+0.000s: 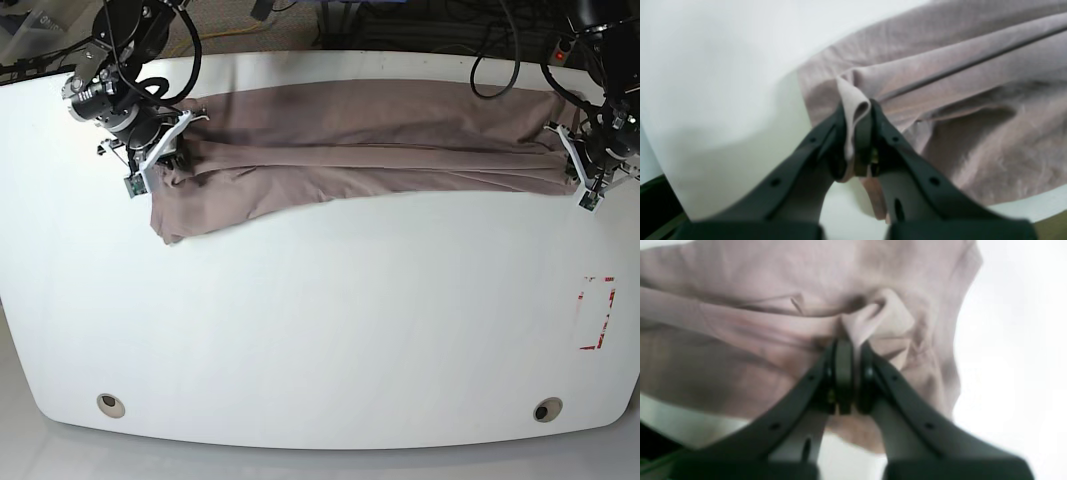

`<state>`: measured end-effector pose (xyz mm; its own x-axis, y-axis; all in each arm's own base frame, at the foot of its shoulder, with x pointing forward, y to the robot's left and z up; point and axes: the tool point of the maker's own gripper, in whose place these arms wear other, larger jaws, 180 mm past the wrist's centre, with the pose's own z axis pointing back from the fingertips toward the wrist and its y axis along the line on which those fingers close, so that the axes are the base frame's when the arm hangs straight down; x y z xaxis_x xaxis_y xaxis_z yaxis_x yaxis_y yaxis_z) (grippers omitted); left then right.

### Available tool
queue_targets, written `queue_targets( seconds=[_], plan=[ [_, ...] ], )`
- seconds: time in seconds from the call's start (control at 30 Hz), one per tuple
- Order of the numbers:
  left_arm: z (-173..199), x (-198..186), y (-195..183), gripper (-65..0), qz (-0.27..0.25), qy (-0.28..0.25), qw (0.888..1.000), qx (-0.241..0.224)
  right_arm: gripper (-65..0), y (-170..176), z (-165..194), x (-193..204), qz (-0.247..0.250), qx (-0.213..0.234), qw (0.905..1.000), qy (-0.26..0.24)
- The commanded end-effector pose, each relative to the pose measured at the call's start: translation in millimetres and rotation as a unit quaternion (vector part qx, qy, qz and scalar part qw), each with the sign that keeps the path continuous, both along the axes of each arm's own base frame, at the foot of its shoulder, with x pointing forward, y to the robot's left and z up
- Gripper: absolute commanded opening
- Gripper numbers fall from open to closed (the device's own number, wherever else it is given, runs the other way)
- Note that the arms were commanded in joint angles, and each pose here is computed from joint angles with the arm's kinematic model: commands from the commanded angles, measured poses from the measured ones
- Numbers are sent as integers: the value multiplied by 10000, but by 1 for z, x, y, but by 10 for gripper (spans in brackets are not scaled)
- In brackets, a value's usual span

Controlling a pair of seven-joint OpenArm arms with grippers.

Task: Fold the T-shirt properly
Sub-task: 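Fold the hem up over the shirt toward the collar with both grippers, then release the folded edge and regrasp the strip's ends with both grippers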

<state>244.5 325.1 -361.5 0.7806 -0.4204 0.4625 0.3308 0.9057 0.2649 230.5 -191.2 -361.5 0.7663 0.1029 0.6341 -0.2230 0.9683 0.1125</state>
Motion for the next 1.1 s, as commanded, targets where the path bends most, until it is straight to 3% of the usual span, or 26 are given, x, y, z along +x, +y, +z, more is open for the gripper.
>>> queue_targets(
  seconds=[0.0,0.2,0.3,0.4,0.47,0.53,0.63,0.7,0.87,0.97,1.07],
  plan=[
    [8,-5,11,-635,30,30,9997,250,-621,-4,1,-7,-9,-79,10000,27],
    [0,-25,8,-626,-45,259,9992,297,-617,-3,-9,-23,-17,-56,9997,253],
    [-7,-33,8,-550,-40,396,9988,300,-615,-5,-11,-26,-33,-69,9996,286],
    [-14,-41,9,-425,-27,539,9982,280,-590,-6,-12,-28,-37,-81,9994,323],
    [-17,-45,8,-351,-24,589,9979,253,-514,-6,-14,-32,-35,-75,9993,365],
    [-18,-47,9,-272,-10,657,9975,272,-379,-5,-13,-33,-28,-57,9993,360],
    [-18,-53,13,-254,61,871,9955,362,-182,-8,-9,-33,-63,-115,9995,302],
    [-7,-44,7,-254,28,723,9969,304,-119,-18,-4,-39,-232,-131,9993,266],
    [31,-32,-18,-254,-208,182,9995,-151,-144,-22,17,-34,-518,584,9965,-289],
    [39,-31,-35,-254,-340,17,9972,-669,-149,-20,31,-25,-307,787,9949,-557],
    [38,-29,-42,-254,-385,6,9959,-823,-151,-8,29,-11,-107,942,9938,-584]
  ],
)
